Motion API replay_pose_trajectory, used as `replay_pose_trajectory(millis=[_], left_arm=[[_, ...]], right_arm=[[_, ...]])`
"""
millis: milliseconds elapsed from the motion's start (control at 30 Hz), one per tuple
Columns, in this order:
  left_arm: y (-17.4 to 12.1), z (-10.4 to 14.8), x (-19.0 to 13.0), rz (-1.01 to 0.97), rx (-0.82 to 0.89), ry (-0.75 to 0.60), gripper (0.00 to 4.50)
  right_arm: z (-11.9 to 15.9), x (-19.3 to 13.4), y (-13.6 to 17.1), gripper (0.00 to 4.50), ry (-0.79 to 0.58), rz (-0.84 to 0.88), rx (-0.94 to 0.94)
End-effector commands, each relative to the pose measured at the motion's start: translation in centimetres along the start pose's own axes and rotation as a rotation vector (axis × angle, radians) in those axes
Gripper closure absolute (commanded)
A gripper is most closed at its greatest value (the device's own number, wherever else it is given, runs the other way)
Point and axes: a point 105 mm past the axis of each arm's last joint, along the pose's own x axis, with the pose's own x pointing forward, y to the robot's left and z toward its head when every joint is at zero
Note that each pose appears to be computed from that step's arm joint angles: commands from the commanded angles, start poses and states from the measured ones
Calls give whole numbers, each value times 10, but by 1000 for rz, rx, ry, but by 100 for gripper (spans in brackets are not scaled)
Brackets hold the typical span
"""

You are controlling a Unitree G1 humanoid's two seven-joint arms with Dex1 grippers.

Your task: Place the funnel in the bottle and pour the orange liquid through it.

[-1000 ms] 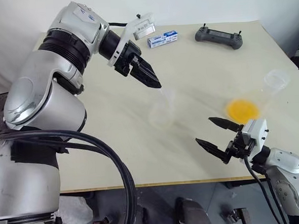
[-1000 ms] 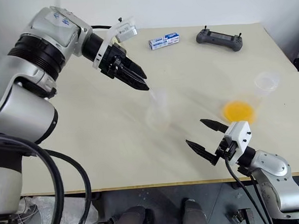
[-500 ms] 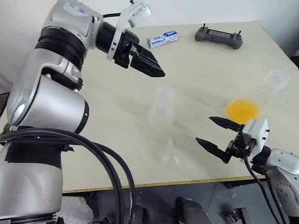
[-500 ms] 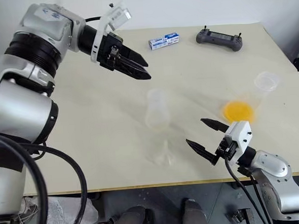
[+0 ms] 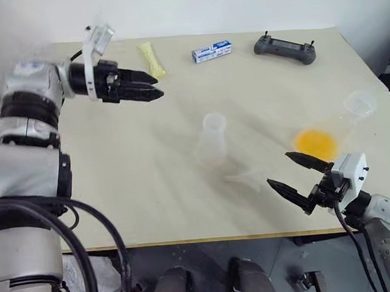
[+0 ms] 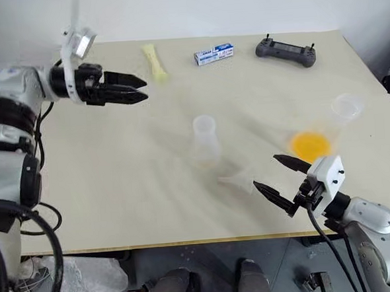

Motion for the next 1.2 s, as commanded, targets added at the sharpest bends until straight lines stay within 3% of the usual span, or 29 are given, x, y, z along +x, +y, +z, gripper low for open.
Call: replay_pose_trajectory(millis=[33, 400, 533, 700, 1200], left_arm=[[-10, 22, -24, 39, 202, -173, 3], [-45, -45, -67, 232, 253, -319, 3], [-73, -94, -64, 184, 170, -320, 3], [-93, -129, -51, 134, 108, -273, 3], [-106, -143, -27, 17, 136, -363, 3]], right_arm=[[16, -7, -4, 0, -25, -11, -28], [15, -16, -11, 0, 14, -32, -27], [15, -13, -7, 0, 44, 30, -54], [18, -11, -7, 0, 49, 61, -69], [8, 19, -27, 0, 188, 263, -131]])
